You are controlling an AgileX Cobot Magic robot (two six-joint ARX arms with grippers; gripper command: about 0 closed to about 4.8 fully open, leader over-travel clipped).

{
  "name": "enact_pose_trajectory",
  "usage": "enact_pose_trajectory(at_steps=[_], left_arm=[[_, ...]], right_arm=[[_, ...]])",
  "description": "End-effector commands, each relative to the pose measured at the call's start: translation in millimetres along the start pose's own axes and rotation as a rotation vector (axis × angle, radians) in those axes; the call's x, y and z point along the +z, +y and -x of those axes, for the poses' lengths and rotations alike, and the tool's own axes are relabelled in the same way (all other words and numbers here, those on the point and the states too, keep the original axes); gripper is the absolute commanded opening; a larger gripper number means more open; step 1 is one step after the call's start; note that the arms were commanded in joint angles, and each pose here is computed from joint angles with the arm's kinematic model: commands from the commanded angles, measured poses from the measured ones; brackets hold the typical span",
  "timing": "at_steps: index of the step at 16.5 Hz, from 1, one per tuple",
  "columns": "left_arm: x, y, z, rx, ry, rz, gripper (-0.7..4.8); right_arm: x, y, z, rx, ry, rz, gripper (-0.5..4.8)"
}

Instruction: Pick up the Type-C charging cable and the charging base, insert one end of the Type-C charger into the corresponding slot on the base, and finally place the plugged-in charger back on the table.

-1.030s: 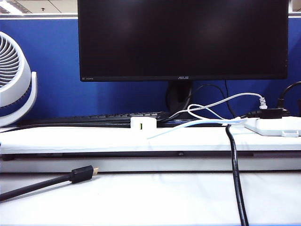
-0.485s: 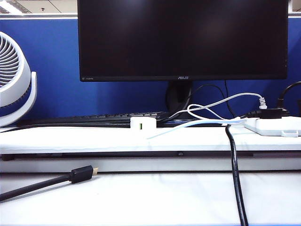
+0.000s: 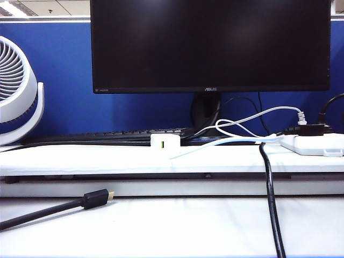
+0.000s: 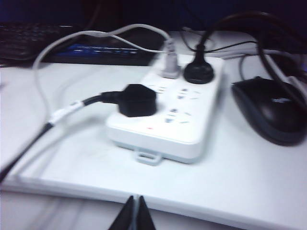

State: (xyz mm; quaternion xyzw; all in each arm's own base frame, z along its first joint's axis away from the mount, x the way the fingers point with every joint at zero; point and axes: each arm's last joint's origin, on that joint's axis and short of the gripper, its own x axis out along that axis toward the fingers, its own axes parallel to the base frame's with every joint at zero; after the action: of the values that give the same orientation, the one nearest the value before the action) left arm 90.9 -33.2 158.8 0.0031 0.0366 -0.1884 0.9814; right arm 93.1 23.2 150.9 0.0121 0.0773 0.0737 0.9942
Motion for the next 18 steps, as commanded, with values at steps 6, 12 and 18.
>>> enact_pose_trajectory(at_steps=[6,12,18], left_arm=[[-8.7,29.0,5.6,0.273,0.081,0.046,-0.04],[-8.7,29.0,5.6,0.273,0.081,0.046,-0.04],[-8.7,29.0,5.6,0.273,0.081,0.046,-0.04]], right_arm=[[-2.6,-11.1,-1.2,-0.004,0.014,-0.025,-0.05],[-1.3,-16.8,-0.7,-0.203,0.001,0.042,-0.05],[-1.0,-17.1,-0.6,-0.213,0.005,0.117,-0.05]])
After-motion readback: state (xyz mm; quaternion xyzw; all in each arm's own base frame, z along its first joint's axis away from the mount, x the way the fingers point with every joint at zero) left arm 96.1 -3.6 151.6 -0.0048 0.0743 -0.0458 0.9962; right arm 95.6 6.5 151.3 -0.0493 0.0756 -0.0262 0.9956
